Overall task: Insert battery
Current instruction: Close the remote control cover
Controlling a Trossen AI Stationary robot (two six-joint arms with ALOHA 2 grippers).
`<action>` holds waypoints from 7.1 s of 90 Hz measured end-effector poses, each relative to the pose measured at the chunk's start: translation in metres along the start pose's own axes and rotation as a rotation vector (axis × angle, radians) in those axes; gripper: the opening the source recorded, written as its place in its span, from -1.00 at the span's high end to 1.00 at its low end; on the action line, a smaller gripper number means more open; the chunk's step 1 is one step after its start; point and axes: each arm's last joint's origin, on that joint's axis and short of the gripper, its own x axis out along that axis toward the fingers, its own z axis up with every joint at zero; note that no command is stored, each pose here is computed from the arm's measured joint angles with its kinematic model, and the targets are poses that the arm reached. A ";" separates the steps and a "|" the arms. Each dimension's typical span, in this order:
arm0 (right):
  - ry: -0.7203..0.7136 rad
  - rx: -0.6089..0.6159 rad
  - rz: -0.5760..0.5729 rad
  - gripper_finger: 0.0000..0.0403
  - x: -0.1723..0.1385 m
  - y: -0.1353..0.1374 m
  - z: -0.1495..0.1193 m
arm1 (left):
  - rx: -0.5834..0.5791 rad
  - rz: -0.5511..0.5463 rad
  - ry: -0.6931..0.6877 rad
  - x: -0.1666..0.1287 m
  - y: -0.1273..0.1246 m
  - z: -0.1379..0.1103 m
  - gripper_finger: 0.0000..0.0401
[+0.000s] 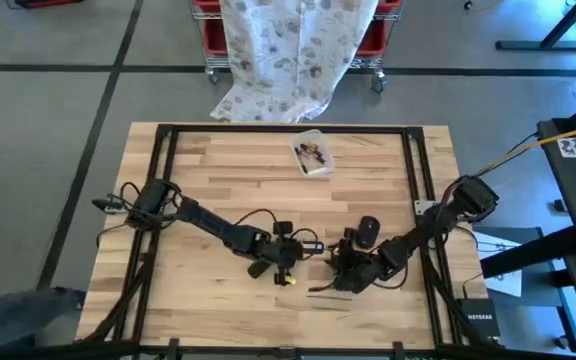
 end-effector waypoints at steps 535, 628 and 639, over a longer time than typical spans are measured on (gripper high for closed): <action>-0.146 0.522 0.065 0.09 -0.001 0.091 0.033 | -0.421 0.157 -0.175 -0.013 -0.109 -0.034 0.65; 0.231 0.012 0.002 0.09 -0.028 0.074 0.048 | -0.274 0.104 -0.119 -0.040 -0.129 -0.037 0.58; 0.243 0.041 0.016 0.09 -0.019 0.066 0.039 | -0.270 0.106 -0.130 -0.029 -0.119 -0.033 0.58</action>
